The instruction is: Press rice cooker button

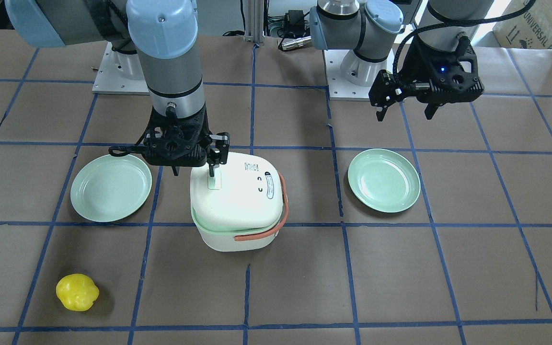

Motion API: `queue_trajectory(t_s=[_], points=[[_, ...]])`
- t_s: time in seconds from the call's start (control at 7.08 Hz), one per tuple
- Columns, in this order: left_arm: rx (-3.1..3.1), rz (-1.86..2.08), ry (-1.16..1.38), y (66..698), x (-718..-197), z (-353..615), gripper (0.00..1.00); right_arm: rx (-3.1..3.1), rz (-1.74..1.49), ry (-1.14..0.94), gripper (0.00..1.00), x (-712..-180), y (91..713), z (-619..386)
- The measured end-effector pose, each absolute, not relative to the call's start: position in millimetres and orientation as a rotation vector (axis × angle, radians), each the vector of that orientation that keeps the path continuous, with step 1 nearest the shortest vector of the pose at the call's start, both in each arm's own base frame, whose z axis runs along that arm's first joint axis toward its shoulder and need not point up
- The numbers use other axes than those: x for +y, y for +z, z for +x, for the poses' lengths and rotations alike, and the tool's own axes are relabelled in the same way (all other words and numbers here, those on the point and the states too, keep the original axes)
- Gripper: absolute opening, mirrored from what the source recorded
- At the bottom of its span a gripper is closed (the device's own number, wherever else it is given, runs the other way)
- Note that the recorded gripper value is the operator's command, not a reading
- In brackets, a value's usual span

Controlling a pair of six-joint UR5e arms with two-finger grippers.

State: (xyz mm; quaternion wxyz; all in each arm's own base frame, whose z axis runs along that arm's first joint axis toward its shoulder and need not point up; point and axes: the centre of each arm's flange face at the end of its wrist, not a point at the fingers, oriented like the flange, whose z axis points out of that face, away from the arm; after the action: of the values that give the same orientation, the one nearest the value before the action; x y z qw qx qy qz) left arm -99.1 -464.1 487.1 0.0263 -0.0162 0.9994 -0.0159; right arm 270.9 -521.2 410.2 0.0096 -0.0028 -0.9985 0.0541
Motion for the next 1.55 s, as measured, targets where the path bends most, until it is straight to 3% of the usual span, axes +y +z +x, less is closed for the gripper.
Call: queue_trajectory(t_s=[1.55], points=[[3.088,-0.050,-0.049,487.1,-464.1,-99.1,1.00,-3.124,0.041,0.168,0.99,-533.7,510.1,164.2]])
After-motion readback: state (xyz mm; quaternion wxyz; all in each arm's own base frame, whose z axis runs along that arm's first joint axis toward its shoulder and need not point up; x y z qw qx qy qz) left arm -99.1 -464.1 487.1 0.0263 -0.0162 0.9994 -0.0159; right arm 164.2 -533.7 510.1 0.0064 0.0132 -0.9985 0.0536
